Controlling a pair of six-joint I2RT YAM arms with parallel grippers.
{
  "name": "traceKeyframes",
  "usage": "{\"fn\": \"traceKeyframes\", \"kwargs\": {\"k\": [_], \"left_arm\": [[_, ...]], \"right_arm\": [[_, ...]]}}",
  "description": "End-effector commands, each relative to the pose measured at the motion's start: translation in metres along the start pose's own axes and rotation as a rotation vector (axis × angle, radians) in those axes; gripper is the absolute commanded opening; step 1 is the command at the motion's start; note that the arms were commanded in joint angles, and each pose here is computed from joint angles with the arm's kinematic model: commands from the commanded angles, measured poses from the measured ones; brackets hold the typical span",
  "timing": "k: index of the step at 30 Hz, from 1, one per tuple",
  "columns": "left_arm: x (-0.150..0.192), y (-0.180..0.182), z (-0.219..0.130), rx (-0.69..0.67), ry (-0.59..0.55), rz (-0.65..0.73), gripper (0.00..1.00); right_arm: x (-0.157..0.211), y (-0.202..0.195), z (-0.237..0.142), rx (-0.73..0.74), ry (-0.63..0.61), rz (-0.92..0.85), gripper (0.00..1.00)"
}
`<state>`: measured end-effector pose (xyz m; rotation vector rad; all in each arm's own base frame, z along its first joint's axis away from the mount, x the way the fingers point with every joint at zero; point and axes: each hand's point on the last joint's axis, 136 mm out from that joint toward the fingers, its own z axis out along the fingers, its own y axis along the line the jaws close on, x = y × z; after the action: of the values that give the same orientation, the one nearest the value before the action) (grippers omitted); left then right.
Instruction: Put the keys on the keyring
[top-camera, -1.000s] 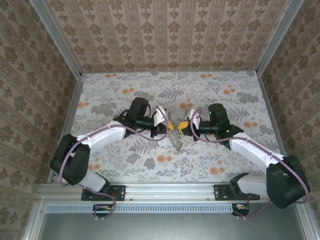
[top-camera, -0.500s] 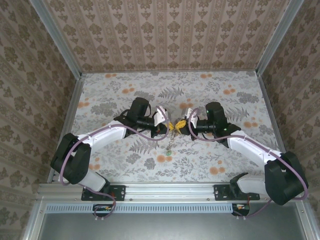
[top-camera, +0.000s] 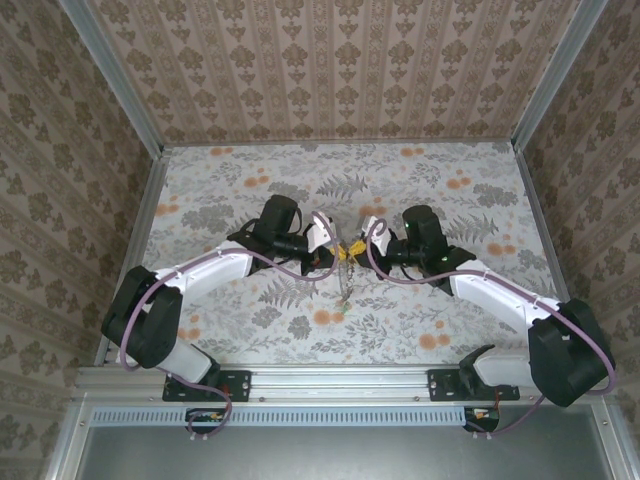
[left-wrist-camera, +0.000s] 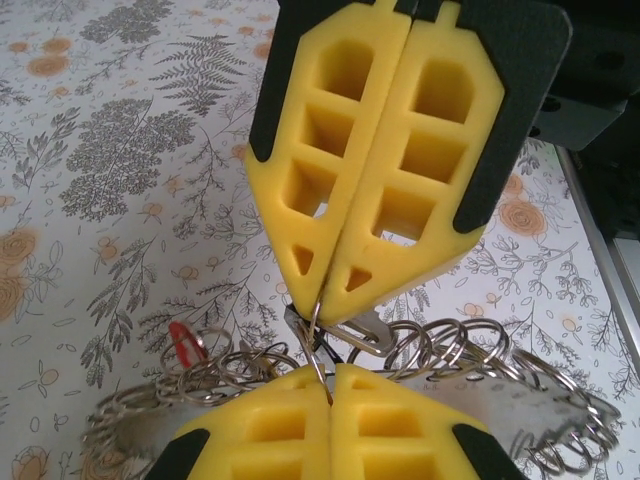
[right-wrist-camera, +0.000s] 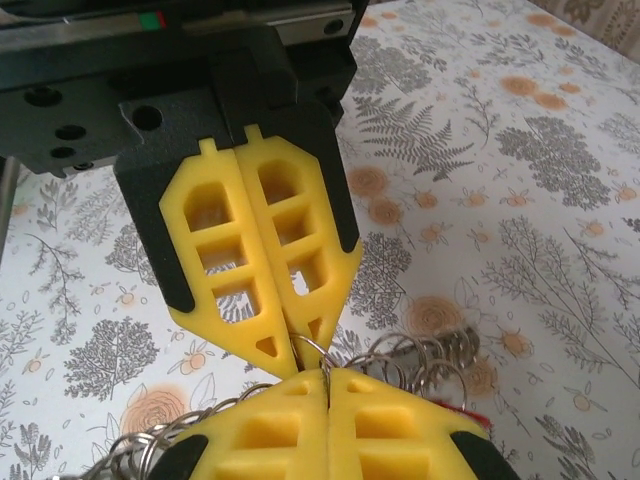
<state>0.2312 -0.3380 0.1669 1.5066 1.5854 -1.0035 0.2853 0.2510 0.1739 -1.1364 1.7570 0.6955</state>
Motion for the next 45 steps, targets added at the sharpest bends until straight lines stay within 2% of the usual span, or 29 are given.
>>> {"fn": "traceKeyframes", "kwargs": {"k": [1,15,17,19,25,28,35,41,45], "left_arm": [[-0.024,-0.009,-0.001,0.055,-0.067,0.061,0.0],[-0.014,-0.009,0.003,0.057,-0.06,0.054,0.0],[-0.011,-0.008,0.004,0.055,-0.059,0.05,0.0],[-0.01,-0.007,0.005,0.053,-0.058,0.048,0.0],[-0.009,-0.005,0.007,0.045,-0.062,0.048,0.0],[-0.009,-0.006,0.007,0.045,-0.062,0.048,0.0],[-0.01,-0.008,0.006,0.059,-0.067,0.048,0.0],[-0.012,-0.011,0.006,0.079,-0.077,0.051,0.0],[-0.013,-0.011,0.006,0.082,-0.078,0.05,0.0]], "right_arm": [[0.003,-0.019,-0.001,0.098,0.042,0.026,0.0],[0.01,-0.026,0.002,0.091,0.059,0.154,0.0],[0.013,-0.026,0.002,0.083,0.072,0.167,0.03],[0.018,-0.028,0.003,0.089,0.088,0.178,0.11],[0.03,-0.032,0.001,0.114,0.128,0.179,0.16],[0.032,-0.036,-0.003,0.142,0.126,0.183,0.24],[0.023,-0.033,-0.022,0.164,0.085,0.111,0.34],[0.006,-0.003,-0.029,0.004,0.039,-0.059,0.34],[0.002,-0.005,-0.025,-0.021,0.06,-0.079,0.34]]}}
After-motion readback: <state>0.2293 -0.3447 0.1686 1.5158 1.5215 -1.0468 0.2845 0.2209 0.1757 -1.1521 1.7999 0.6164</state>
